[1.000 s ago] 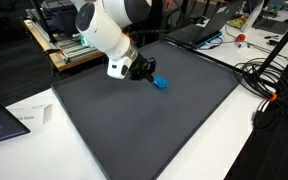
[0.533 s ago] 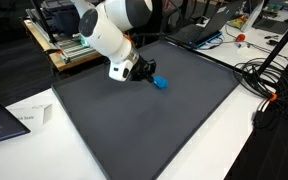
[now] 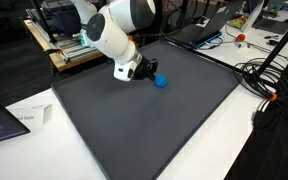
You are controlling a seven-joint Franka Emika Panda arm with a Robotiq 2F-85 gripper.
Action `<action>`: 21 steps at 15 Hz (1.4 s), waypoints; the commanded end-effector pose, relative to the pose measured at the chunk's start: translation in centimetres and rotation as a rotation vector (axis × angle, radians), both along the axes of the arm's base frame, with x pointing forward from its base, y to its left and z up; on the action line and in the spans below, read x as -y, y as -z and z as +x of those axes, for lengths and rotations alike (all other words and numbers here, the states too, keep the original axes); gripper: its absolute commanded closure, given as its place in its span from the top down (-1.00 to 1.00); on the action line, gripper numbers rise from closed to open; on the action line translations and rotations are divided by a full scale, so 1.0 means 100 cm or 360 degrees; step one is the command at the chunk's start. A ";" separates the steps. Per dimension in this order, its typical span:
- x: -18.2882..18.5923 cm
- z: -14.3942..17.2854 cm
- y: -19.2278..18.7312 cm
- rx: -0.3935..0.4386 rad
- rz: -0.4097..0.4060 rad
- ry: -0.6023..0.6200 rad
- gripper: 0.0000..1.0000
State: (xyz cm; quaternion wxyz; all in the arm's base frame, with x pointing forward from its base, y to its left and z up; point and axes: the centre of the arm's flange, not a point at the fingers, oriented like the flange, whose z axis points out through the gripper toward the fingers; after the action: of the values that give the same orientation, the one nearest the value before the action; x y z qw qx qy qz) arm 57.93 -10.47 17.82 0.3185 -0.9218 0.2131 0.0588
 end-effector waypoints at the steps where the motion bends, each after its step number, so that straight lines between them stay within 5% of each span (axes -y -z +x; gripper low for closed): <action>1: -0.014 -0.003 0.005 -0.0055 0.0028 -0.0045 -0.94; 21: 0.013 0.008 -0.051 -0.0001 -0.0064 -0.0120 -0.94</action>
State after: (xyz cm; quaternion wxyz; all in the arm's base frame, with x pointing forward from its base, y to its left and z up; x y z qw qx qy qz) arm 58.78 -11.40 21.13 0.2998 -0.9343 0.1839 0.0586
